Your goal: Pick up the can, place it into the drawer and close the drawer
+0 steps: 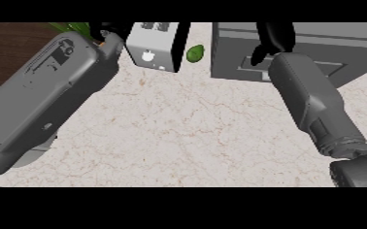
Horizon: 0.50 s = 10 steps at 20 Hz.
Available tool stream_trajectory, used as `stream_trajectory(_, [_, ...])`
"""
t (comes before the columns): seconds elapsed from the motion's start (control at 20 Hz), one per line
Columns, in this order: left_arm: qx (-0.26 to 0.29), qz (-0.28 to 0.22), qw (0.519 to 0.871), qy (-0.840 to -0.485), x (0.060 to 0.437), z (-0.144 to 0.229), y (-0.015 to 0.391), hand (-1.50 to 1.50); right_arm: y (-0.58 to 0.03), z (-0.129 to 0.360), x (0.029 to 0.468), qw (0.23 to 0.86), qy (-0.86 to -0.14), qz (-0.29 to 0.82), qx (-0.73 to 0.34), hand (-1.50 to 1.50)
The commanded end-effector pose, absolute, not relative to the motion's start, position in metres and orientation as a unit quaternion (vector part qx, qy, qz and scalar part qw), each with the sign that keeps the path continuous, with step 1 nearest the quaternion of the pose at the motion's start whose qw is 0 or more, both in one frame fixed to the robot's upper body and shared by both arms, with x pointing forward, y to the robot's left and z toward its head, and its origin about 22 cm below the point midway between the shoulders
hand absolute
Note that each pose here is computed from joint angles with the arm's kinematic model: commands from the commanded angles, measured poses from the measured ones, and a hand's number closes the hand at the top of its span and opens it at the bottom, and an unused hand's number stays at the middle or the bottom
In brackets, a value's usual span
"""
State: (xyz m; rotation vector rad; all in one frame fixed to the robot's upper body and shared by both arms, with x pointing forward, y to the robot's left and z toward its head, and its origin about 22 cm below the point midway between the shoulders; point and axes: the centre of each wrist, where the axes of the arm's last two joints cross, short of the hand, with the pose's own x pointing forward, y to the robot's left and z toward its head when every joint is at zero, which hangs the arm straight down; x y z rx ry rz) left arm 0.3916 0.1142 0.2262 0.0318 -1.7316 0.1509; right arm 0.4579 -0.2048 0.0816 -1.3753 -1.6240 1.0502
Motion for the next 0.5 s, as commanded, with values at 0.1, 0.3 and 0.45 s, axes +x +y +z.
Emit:
stream_trajectory(0.1, [0.007,0.062,0.648,-0.759,0.383,0.222,0.117,-1.50,-0.207,0.126,0.472,0.364,-0.640,0.386,-0.556,-1.50])
stream_trajectory(0.3, [-0.002,0.059,0.643,-0.763,0.379,0.233,0.109,-1.50,-0.186,0.124,0.473,0.400,-0.674,0.395,-0.480,-1.50])
stream_trajectory(0.45, [0.009,0.057,0.651,-0.756,0.381,0.228,0.122,-1.50,-0.181,0.130,0.474,0.453,-0.730,0.319,-0.399,-1.50])
